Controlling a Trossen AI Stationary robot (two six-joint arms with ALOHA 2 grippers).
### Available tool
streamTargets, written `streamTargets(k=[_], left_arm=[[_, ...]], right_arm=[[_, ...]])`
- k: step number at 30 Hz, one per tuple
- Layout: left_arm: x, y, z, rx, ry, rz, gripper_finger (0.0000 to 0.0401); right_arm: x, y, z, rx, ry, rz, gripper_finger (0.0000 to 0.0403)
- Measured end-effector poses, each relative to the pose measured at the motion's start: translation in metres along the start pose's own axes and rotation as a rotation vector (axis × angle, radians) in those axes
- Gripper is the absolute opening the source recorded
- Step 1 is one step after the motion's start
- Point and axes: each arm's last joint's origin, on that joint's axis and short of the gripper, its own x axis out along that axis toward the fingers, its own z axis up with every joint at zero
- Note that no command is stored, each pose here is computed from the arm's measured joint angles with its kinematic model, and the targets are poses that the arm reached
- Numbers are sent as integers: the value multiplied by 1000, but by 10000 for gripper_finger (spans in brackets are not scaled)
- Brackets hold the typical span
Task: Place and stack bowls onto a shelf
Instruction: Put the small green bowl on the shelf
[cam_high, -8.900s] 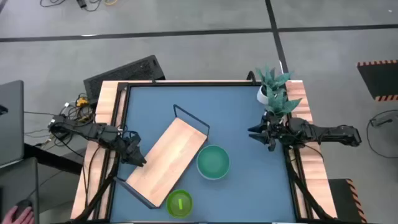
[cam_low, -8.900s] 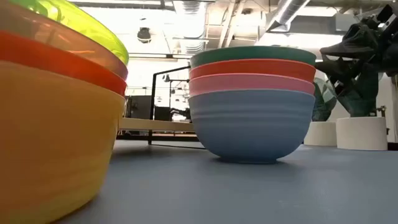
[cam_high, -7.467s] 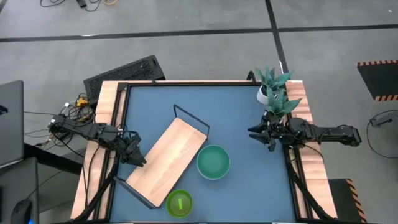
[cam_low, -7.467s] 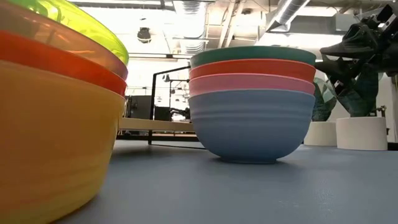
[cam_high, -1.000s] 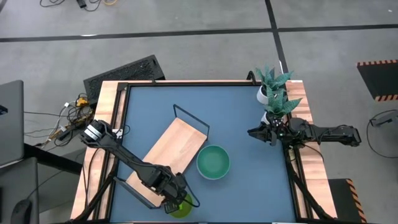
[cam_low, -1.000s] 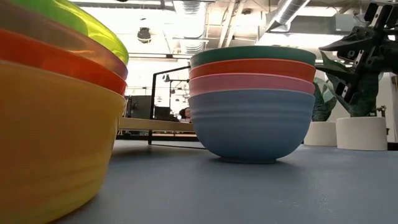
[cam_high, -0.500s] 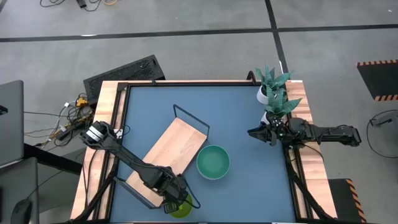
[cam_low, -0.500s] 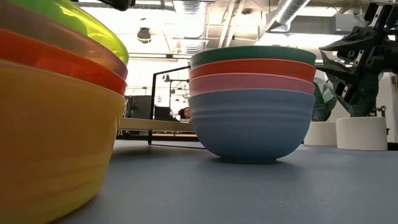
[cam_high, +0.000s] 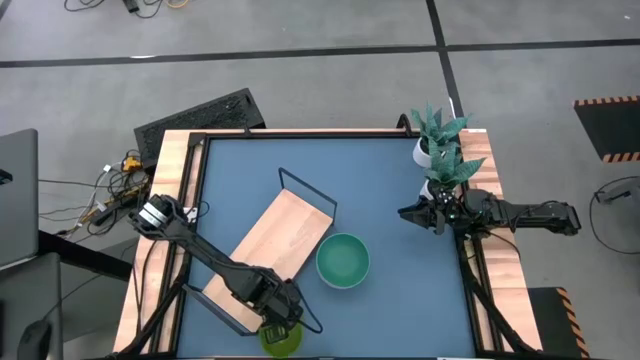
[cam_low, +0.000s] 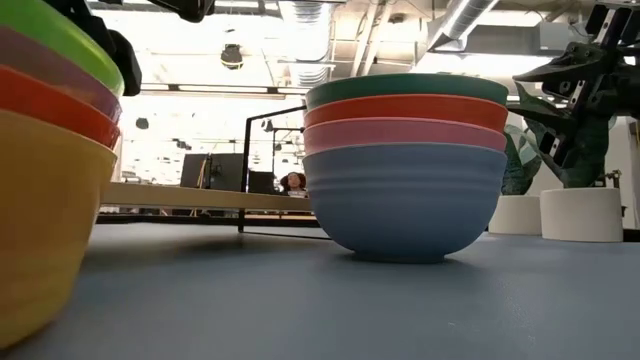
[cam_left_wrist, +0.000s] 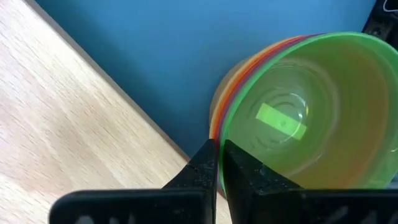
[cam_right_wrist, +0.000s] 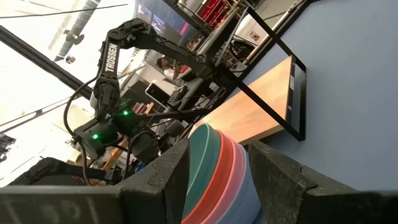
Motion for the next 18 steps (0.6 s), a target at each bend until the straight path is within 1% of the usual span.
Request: streamTargets(k=[7,9,15,18], left_arm=[[-2,1,1,-4,-2,5,0],[-8,0,2,-3,-8,31,0],[-31,1,11,49,-41,131,0],[-40,3,18,56,-40,132,0]], right_arm=[[0,0,0,0,0,0,189],[0,0,0,0,0,0,189],[0,0,0,0,0,0,189],[0,0,0,0,0,0,189]])
